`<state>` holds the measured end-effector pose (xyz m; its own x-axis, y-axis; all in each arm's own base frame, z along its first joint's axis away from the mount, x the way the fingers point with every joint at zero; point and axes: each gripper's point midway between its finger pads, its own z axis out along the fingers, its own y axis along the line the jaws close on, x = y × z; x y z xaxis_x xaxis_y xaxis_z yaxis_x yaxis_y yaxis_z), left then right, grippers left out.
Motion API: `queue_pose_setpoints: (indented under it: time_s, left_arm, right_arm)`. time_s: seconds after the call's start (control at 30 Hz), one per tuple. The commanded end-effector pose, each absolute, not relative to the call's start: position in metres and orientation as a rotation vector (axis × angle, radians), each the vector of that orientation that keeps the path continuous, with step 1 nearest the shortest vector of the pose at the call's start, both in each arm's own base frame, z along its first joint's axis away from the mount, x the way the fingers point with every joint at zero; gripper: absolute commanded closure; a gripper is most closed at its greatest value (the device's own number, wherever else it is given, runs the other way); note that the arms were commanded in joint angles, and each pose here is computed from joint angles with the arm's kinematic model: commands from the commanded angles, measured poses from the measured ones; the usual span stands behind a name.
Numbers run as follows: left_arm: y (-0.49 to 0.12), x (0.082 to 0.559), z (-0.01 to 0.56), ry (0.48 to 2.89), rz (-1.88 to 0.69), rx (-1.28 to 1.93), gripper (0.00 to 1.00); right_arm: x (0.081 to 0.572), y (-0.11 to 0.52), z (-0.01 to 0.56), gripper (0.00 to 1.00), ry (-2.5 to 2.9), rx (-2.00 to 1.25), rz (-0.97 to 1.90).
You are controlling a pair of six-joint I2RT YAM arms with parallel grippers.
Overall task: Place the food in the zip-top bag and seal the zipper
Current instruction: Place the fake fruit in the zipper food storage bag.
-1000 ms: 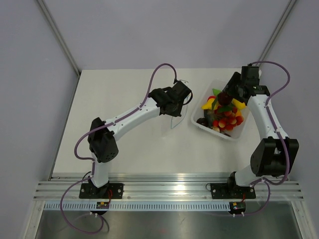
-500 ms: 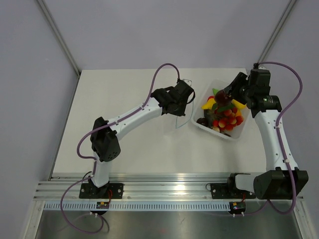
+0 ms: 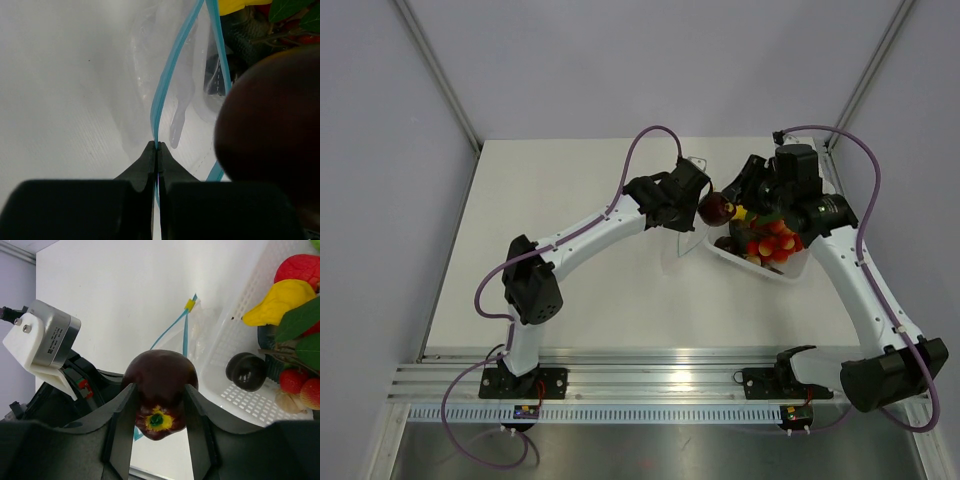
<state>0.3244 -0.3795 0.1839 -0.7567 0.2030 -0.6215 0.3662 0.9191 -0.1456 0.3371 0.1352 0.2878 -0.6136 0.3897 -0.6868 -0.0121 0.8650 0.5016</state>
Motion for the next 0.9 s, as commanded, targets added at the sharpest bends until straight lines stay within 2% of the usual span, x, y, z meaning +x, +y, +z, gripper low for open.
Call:
queue_pose_setpoints:
  time_s: [0.0,0.6,0.73,0.77,0.87]
  left_arm:
    - [-0.394,0.328,0.2,2.403,-0.416,0.389,1.0]
    - [-0.397,0.322,0.197,2.416,-0.462,0.393,1.0]
    - [-0.394,0.322,0.202,2.405,-0.459,0.393,1.0]
    - [-0.393,0.322,0.204,2.402,-0.46,0.391,1.0]
    - [-0.392,0.321,0.204,2.399,-0.463,0.389,1.0]
  right_arm:
    - [0.343,0.156,0.29,0.63,2.153,0.255,0.667]
    - [0.346,0.166,0.238,0.6,2.262,0.27,0.641]
    - [0.343,0.16,0.223,0.47,2.31,0.265,0.588]
    - [0.342,0.16,0.217,0.4,2.327,0.268,0.582]
    - [0.339,0.162,0.202,0.38,2.365,0.272,0.591]
